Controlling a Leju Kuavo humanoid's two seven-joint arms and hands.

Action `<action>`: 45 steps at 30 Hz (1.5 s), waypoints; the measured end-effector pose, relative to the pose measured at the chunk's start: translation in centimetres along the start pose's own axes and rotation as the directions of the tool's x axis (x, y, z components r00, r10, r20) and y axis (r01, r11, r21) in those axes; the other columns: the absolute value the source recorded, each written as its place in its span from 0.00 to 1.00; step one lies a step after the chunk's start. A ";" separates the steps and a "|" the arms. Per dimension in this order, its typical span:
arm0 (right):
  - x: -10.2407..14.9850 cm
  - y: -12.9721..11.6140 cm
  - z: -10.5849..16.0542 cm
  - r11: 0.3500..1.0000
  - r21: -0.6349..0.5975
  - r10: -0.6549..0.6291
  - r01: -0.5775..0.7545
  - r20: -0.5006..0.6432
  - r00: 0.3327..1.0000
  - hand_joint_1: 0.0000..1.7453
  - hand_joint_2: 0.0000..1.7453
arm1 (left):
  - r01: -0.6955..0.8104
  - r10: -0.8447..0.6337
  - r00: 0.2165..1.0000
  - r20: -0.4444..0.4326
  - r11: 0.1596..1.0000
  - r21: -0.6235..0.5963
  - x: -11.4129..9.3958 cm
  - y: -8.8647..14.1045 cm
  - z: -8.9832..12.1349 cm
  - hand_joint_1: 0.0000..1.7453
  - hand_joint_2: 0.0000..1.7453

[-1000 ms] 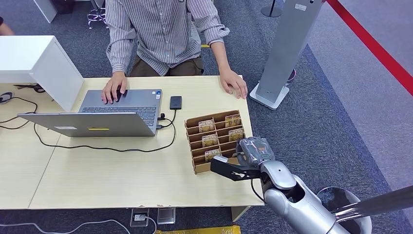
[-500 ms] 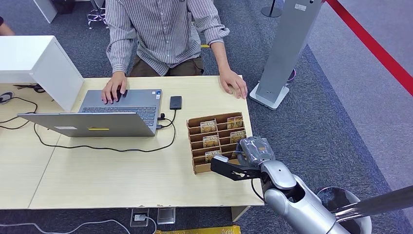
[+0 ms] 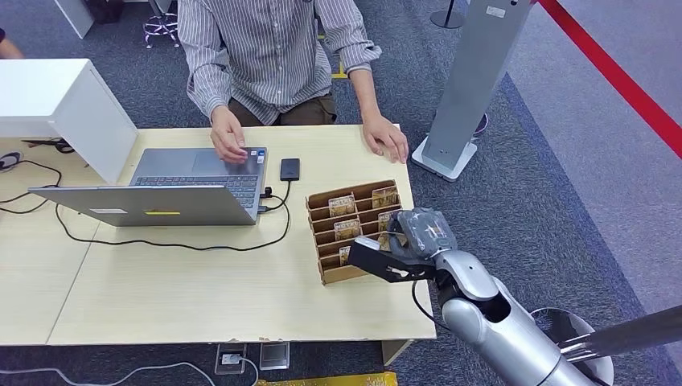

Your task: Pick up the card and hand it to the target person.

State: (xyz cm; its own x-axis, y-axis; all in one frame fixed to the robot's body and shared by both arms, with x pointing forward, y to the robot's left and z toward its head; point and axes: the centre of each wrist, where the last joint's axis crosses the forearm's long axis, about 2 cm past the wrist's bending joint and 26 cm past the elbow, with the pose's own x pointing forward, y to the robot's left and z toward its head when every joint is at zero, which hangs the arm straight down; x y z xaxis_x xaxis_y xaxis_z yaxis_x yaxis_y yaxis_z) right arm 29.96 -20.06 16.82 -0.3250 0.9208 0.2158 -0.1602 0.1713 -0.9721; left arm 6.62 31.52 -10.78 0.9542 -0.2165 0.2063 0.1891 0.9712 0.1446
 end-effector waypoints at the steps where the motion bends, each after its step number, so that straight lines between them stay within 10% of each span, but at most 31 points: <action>1: 0.0 -1.1 -0.2 1.000 -0.010 -0.018 0.018 0.013 1.000 0.84 1.00 | 0.000 0.000 1.000 -0.001 1.000 0.000 0.0 0.0 0.0 0.00 1.00; 14: 2.3 -14.0 -0.8 0.956 -0.287 0.006 0.063 0.235 0.972 0.84 1.00 | -0.006 0.006 1.000 -0.007 1.000 -0.006 -0.2 0.1 0.0 0.00 1.00; 23: 2.7 -11.6 -2.1 0.756 -0.654 0.183 0.022 0.243 0.953 0.84 1.00 | 0.007 -0.007 1.000 -0.002 1.000 -0.010 0.8 -0.2 0.0 0.00 1.00; 33: 2.1 -7.1 -3.7 0.793 -0.609 0.169 -0.007 0.208 0.964 0.84 1.00 | 0.009 -0.009 1.000 0.003 1.000 -0.014 1.3 -0.5 0.0 0.00 1.00; 37: 2.1 -5.7 -3.9 0.819 -0.573 0.154 -0.010 0.203 0.967 0.00 1.00 | 0.010 -0.010 1.000 0.002 1.000 -0.018 1.2 -0.5 0.0 0.00 1.00; 41: 2.1 -5.0 -4.0 0.829 -0.559 0.137 -0.004 0.195 0.971 0.00 1.00 | 0.018 -0.017 1.000 0.006 0.999 -0.027 1.2 -0.5 0.0 0.00 0.00; 45: 2.0 -4.7 -4.0 0.829 -0.559 0.109 0.016 0.189 0.976 0.00 1.00 | 0.011 -0.011 1.000 0.005 1.000 -0.026 1.1 -0.5 0.0 0.00 0.00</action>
State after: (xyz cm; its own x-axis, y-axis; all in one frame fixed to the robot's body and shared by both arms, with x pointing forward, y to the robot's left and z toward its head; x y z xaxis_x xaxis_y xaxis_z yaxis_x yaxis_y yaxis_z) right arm 33.81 -17.65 21.45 -0.5104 0.8512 0.1220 0.3834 0.3523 -0.8538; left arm 7.63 30.78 -10.64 0.9511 -0.2273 0.2094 0.2054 0.9711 0.1212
